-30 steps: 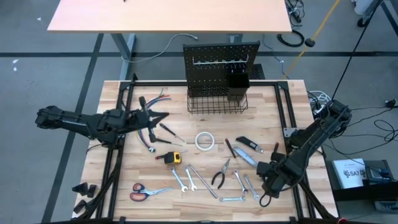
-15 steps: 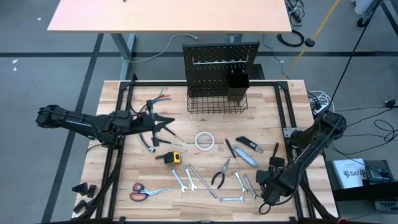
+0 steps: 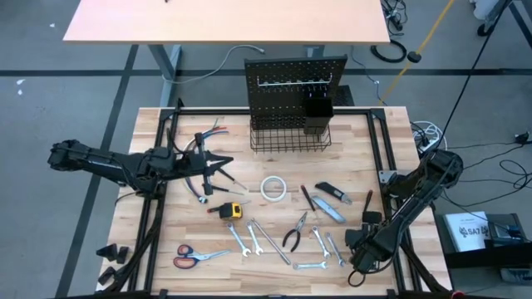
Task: Hang tools onto peg board
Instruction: Put the wrench into the black bin on the peg board
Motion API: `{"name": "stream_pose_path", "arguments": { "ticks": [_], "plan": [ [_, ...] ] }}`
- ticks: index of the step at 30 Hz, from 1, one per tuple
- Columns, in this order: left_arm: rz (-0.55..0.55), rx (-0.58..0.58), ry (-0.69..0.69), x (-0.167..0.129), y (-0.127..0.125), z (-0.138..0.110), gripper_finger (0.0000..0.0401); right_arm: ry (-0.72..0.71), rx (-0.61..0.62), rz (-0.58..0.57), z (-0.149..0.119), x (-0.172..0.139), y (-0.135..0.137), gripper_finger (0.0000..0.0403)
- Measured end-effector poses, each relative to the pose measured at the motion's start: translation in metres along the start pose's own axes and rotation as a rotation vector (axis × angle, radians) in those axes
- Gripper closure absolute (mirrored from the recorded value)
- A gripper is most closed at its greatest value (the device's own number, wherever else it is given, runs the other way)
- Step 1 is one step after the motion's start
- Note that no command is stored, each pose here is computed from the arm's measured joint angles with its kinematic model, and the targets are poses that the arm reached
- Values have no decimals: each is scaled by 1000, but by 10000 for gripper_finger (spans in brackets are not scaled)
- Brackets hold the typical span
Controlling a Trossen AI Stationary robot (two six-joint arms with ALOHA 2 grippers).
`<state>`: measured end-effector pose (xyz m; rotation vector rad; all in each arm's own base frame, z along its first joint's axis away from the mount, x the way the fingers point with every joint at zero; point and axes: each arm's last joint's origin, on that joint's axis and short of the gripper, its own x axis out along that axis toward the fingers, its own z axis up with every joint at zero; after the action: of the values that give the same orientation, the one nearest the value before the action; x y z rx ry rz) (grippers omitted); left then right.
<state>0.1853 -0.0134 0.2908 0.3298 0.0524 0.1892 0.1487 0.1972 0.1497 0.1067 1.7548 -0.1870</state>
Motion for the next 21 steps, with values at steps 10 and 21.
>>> {"name": "stream_pose_path", "arguments": {
  "ticks": [10, 21],
  "plan": [
    [3, 22, 3, 0, 1, 0, 386, 27, -99, 86, 4, 16, -6, 276],
    [15, 37, 67, 2, 4, -8, 386, 20, -77, 76, 11, 17, -11, 387]
  ]
}}
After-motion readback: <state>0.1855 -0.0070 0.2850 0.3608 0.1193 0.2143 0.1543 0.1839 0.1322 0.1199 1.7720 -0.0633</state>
